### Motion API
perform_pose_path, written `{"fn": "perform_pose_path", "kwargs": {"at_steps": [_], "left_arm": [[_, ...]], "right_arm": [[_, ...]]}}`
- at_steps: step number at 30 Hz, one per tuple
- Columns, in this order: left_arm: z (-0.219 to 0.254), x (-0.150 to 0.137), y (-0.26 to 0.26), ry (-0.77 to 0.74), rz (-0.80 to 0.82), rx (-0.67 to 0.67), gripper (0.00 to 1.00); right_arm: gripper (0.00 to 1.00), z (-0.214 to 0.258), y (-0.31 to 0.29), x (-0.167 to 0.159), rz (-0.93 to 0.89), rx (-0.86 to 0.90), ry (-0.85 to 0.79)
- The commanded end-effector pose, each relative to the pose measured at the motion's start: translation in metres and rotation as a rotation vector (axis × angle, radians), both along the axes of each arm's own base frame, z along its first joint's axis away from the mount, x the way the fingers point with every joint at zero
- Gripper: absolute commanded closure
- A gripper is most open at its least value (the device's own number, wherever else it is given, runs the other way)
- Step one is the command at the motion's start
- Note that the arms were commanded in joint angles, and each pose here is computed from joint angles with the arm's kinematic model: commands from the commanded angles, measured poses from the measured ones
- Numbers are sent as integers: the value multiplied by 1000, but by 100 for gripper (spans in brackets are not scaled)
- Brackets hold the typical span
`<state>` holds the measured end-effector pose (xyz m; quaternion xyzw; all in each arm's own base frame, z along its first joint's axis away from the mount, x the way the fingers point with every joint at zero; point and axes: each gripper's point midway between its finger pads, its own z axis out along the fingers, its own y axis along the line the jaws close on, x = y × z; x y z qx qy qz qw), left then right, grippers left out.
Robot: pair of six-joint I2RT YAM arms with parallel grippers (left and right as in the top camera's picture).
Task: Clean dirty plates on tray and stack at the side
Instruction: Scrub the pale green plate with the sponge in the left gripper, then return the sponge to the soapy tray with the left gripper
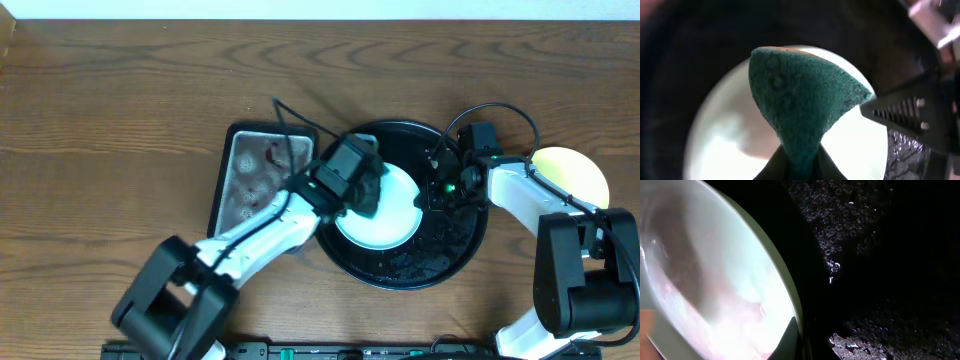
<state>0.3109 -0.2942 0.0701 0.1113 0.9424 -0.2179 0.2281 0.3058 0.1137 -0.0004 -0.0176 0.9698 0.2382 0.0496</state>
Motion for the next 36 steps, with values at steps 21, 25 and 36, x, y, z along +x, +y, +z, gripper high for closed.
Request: {"fn": "perform_pose_path", "kwargs": {"at_steps": [21, 25, 36], "left_arm": [[-18, 12, 26, -57, 15, 158, 88], [29, 12, 28, -134, 29, 97, 88], [45, 22, 117, -49, 220, 162, 92]], "right_arm": [[99, -18, 0, -20, 20, -29, 73], [99, -20, -4, -19, 18, -49, 70], [99, -19, -3, -10, 16, -49, 31]]}}
